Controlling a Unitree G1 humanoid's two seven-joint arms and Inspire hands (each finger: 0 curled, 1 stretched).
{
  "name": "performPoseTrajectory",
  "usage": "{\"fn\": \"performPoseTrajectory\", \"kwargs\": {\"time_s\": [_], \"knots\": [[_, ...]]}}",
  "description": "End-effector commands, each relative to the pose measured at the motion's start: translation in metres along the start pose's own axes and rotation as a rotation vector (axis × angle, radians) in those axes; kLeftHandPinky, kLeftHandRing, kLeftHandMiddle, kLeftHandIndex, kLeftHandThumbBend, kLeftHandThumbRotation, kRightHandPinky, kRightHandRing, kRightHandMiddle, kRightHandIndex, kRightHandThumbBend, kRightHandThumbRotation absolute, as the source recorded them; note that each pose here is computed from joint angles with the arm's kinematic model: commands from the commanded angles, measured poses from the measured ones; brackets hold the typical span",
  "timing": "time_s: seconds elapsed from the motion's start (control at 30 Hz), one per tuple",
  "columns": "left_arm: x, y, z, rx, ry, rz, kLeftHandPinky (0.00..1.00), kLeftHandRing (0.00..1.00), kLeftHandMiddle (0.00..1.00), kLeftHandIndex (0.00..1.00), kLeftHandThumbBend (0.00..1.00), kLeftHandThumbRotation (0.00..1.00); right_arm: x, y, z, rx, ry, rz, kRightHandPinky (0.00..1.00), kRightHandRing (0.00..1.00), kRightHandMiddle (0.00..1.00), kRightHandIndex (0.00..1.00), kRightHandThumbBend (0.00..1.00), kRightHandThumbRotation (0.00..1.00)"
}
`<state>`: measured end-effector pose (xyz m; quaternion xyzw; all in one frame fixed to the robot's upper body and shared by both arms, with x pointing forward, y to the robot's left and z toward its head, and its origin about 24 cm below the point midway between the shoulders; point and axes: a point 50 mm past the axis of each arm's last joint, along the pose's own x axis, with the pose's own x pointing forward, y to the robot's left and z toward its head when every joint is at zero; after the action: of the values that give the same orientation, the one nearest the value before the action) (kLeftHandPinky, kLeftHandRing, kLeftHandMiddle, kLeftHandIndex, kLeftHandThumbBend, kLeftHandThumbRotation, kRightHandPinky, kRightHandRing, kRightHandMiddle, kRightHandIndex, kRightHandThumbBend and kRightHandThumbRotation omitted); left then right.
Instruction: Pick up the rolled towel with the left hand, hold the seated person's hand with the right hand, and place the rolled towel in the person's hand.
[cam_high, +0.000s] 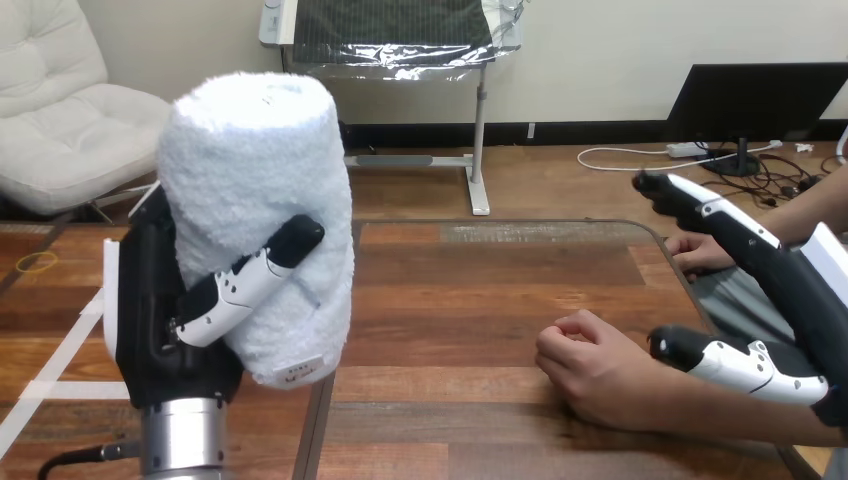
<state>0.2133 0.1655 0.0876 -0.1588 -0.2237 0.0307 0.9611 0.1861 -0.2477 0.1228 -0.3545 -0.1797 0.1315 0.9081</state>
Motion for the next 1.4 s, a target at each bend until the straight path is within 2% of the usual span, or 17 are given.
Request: {"fn": "performPoseTrajectory", "kwargs": {"time_s": [0.0,0.5,0.8,1.17,1.37], "knots": [[0.01,-0.009,0.009,-0.033,-0.068,-0.034,0.16,0.23,0.31,0.37,0.46,0.0,0.012,-0.017,0.003,-0.061,-0.02,-0.001,0.9,0.91,0.92,0.91,0.99,0.76],[0.01,-0.009,0.009,-0.031,-0.061,-0.028,0.16,0.23,0.31,0.37,0.46,0.0,0.014,-0.025,-0.012,-0.115,0.064,0.079,0.89,0.9,0.91,0.91,1.0,0.58],[0.01,-0.009,0.01,-0.036,-0.057,-0.024,0.16,0.23,0.31,0.37,0.46,0.0,0.014,-0.029,-0.022,-0.136,0.113,0.117,0.91,0.91,0.92,0.92,1.0,0.5],[0.01,-0.009,0.01,-0.027,-0.058,-0.032,0.16,0.23,0.31,0.37,0.46,0.0,0.015,-0.03,-0.032,-0.198,0.155,0.153,0.94,0.91,0.92,0.93,1.0,0.45],[0.011,-0.009,0.011,-0.031,-0.062,-0.028,0.15,0.23,0.31,0.36,0.46,0.0,0.016,-0.029,-0.035,-0.285,0.181,0.182,0.94,0.91,0.92,0.94,1.0,0.47]]}}
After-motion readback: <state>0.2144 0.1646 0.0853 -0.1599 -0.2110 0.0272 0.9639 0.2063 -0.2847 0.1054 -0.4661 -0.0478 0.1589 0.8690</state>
